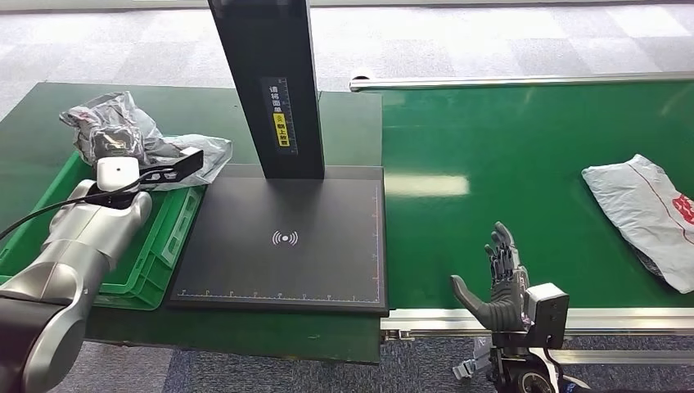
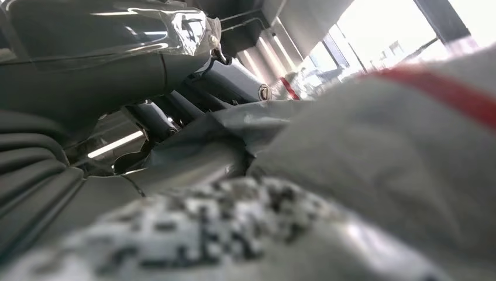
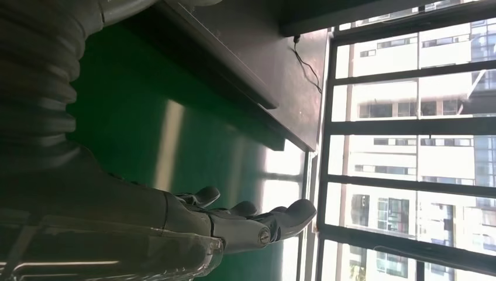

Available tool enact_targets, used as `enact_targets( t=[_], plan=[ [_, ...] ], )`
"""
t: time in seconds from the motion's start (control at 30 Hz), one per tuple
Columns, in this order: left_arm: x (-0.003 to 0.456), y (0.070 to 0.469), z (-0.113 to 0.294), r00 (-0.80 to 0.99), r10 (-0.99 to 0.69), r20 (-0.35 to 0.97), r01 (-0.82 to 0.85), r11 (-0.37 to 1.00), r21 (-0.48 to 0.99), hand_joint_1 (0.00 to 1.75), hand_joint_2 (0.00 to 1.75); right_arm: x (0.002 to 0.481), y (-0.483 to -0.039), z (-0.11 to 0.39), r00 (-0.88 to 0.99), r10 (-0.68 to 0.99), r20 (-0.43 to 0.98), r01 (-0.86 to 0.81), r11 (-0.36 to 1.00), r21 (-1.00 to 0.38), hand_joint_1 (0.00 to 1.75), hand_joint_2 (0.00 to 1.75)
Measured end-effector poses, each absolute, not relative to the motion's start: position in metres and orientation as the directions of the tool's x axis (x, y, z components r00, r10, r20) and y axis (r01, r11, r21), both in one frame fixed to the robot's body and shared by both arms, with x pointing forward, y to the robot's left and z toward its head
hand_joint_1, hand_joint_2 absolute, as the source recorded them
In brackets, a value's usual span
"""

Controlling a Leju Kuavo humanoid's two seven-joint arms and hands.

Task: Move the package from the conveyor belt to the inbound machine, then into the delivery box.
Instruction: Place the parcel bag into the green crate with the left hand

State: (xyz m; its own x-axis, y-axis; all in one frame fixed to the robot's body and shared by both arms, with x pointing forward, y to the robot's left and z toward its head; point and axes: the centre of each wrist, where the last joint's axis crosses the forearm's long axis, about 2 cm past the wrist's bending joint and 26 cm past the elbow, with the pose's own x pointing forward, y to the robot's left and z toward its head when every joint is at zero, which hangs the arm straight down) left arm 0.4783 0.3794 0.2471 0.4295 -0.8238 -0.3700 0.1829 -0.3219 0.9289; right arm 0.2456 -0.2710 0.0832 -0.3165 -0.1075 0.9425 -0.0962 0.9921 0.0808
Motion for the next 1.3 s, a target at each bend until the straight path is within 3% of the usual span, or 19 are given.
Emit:
enact_targets(
  t=[0.13,0.53,0.83,0.97,1.3],
  plan=[
    [0.478,0.385,0.243,0.421,-0.796,-0.434,0.326,-0.314,0.892,1.75,1.75,0.253,-0.271,0.085,-0.321,-0.107,0.941,-0.097,0.992,0.079,0.00,1.75],
    [0.478,0.410,0.252,0.528,-0.666,-0.527,0.546,-0.209,0.811,1.75,1.75,0.265,-0.271,0.083,-0.305,-0.099,0.947,-0.091,0.993,0.075,0.00,1.75],
    [0.473,0.421,0.245,0.569,-0.624,-0.536,0.586,-0.149,0.796,1.75,1.75,0.270,-0.267,0.082,-0.294,-0.101,0.950,-0.103,0.992,0.074,0.00,1.75],
    [0.466,0.431,0.233,0.618,-0.618,-0.486,0.582,-0.057,0.812,0.93,1.75,0.272,-0.265,0.081,-0.289,-0.104,0.952,-0.101,0.992,0.077,0.00,1.75],
    [0.454,0.439,0.209,0.619,-0.646,-0.446,0.598,0.020,0.801,0.93,1.75,0.272,-0.264,0.080,-0.281,-0.105,0.954,-0.098,0.992,0.080,0.00,1.75]
  ],
)
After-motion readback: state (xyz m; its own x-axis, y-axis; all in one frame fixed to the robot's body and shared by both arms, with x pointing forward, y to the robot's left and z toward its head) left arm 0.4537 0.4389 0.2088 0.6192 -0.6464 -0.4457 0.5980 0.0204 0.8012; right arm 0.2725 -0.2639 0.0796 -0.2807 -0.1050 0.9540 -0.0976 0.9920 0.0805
